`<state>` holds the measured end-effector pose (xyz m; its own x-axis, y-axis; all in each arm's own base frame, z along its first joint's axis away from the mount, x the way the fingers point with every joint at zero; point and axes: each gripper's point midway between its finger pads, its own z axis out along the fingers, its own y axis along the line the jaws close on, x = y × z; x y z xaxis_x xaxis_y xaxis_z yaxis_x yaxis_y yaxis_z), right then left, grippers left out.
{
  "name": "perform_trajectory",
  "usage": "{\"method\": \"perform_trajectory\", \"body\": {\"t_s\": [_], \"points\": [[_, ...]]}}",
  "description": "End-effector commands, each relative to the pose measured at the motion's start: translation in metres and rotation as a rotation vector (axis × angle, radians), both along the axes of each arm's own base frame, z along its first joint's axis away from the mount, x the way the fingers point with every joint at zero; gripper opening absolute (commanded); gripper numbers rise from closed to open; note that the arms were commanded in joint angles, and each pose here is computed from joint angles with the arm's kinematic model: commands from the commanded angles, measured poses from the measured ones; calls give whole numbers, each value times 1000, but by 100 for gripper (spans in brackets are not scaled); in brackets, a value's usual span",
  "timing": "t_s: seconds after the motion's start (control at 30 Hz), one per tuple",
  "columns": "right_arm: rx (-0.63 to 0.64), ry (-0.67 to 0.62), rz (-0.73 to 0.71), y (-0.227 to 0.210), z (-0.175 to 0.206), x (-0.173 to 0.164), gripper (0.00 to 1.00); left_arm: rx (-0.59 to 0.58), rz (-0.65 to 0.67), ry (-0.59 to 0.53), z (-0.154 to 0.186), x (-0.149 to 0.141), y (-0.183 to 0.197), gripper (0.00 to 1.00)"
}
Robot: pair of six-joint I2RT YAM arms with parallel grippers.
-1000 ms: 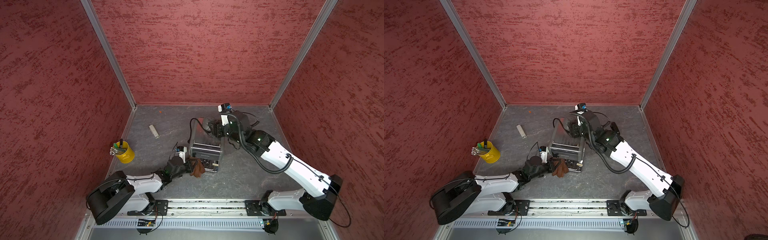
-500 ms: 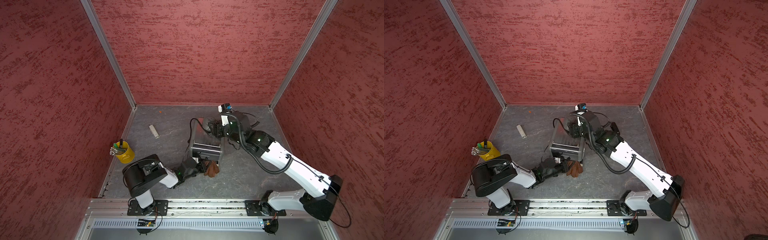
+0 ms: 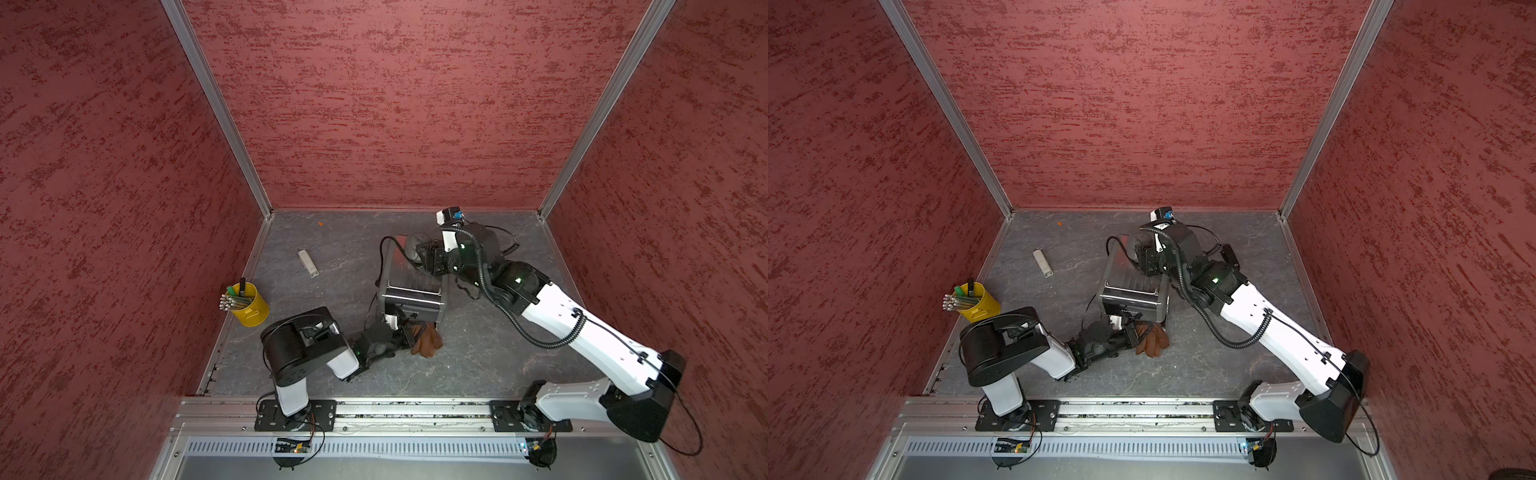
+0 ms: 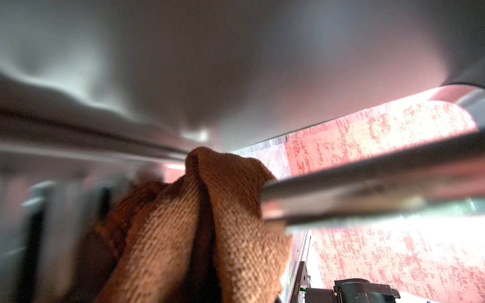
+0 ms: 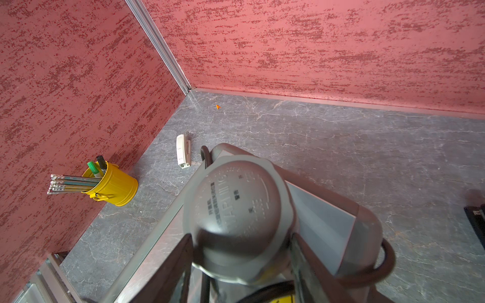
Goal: Wipe the surface of a coffee machine
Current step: Wipe the dirt from the surface of the coffee machine.
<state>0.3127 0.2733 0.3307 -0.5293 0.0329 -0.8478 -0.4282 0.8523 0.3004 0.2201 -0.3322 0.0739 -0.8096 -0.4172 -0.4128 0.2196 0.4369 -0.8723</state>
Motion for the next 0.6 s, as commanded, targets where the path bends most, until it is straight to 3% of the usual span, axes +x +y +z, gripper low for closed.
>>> {"method": "perform_trajectory", "body": {"t_s": [0.0, 0.2, 0.43, 0.57], "points": [[-43, 56, 9, -5, -19, -7, 58, 146, 24, 54, -31, -6, 24, 0], [-45, 55, 12, -3, -19, -6, 58, 275, -97, 40, -31, -28, 21, 0], [-51, 46, 6, -6, -16, -6, 58, 214, -163, 65, -24, -47, 15, 0], [-59, 44, 4, -7, -15, -6, 59, 181, -103, 34, -5, -43, 27, 0]]}}
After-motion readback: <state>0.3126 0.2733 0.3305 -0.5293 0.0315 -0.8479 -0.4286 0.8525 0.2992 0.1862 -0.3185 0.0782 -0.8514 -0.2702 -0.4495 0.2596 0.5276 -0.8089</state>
